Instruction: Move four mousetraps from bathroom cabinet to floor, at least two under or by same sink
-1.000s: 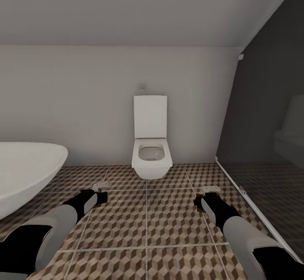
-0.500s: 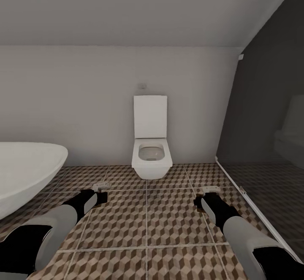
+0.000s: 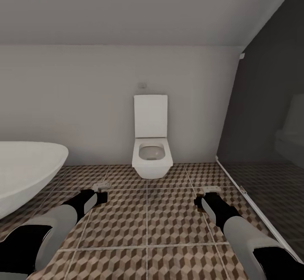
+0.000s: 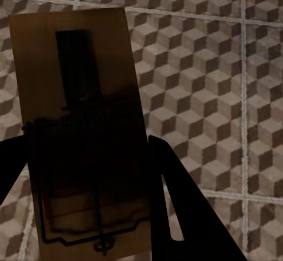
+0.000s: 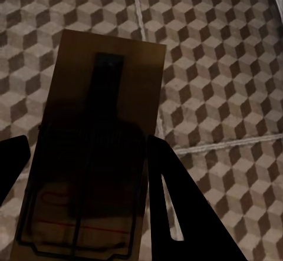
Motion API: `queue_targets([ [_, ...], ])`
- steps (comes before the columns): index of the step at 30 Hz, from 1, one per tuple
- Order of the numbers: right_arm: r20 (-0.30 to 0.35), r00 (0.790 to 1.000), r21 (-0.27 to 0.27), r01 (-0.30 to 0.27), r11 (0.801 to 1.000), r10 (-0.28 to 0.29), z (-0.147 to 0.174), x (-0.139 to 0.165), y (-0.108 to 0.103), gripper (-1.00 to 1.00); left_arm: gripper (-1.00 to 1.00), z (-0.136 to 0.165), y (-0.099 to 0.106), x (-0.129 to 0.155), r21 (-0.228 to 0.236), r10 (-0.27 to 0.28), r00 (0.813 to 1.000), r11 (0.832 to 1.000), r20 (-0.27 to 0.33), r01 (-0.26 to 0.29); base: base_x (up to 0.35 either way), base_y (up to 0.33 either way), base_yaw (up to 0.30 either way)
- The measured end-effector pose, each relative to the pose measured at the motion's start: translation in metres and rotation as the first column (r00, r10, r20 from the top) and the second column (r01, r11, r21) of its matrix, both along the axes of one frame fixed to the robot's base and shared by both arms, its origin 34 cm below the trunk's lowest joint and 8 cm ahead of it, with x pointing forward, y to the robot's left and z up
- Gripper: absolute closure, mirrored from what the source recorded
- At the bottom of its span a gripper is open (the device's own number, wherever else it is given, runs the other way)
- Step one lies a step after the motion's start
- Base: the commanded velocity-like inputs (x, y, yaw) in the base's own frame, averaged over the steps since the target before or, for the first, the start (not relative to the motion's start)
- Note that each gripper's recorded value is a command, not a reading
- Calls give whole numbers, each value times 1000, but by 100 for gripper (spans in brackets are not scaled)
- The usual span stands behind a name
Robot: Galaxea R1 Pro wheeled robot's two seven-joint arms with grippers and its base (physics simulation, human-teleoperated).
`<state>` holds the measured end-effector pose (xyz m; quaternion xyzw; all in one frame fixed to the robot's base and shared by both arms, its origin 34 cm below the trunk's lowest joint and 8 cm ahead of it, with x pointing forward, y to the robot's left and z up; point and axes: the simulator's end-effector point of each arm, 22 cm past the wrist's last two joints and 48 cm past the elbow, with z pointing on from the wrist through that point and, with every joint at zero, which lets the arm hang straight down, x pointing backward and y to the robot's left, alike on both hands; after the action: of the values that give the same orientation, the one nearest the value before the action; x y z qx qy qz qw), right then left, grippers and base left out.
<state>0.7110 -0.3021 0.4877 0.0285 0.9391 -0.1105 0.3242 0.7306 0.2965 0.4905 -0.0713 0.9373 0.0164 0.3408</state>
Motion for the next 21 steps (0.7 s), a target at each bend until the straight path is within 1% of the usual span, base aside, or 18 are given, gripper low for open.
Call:
queue_targets([
  [21,-31,1000,3,5,1000,-5,-18,-3,-3,100,100,-18,0,-3,0,0,1000,1000,-30,0,0,0,3],
])
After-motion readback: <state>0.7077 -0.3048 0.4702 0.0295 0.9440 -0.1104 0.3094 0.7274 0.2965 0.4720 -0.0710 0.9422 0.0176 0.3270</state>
